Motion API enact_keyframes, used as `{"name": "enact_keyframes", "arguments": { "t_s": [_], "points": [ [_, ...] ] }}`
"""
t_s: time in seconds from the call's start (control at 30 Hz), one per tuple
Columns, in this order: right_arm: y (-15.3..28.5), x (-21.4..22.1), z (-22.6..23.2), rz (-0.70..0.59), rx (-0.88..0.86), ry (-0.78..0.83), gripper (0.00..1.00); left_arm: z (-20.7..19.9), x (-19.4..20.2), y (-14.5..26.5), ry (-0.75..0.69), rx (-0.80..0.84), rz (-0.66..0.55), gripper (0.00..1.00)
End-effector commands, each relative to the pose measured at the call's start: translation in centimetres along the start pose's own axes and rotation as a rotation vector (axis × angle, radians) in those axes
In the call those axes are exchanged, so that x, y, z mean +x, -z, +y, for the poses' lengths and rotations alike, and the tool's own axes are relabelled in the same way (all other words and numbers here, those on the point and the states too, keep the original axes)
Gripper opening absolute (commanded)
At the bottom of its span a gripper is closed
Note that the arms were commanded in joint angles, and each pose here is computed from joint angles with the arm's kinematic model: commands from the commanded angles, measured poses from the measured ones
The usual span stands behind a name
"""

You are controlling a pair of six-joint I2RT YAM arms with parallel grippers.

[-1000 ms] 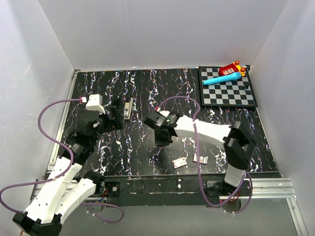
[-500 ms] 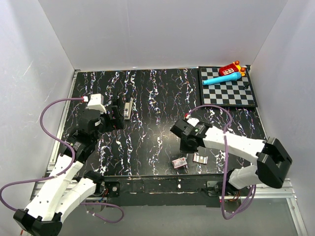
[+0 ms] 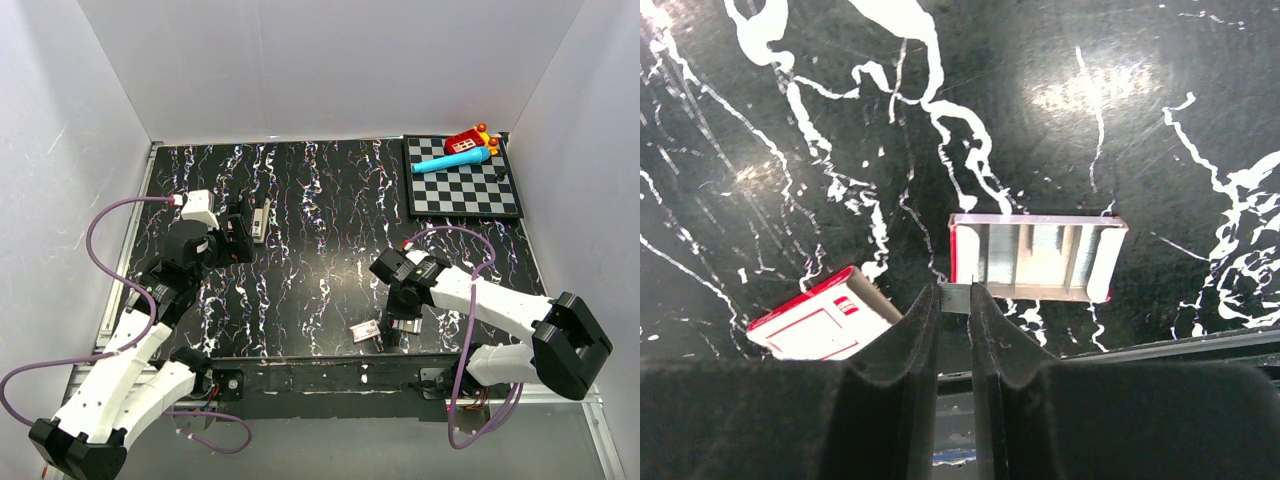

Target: Unload the staples from the stapler

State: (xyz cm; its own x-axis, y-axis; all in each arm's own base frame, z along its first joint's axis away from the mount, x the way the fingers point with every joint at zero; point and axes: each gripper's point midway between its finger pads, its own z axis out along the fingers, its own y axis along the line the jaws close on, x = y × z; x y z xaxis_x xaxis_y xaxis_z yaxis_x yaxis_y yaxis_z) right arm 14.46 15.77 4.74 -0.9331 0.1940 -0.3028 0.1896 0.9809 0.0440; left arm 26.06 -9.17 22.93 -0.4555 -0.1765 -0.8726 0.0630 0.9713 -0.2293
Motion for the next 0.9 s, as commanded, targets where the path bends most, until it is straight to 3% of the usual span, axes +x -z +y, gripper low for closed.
{"name": "enact_keyframes", "arguments": {
  "t_s": [0.0,0.87],
  "points": [
    [-0.4,-0.4,-0.7,-0.013,-0.010,-0.036,0.11,0.3,0.3,-0.2,-0.016,-0.017,0.009,0.98],
    [-1.9,0.5,-3.3,0.021,0.019,-0.089,0.11,0.3,0.7,-0.8,-0.023,-0.024,0.033,0.98]
  ]
}}
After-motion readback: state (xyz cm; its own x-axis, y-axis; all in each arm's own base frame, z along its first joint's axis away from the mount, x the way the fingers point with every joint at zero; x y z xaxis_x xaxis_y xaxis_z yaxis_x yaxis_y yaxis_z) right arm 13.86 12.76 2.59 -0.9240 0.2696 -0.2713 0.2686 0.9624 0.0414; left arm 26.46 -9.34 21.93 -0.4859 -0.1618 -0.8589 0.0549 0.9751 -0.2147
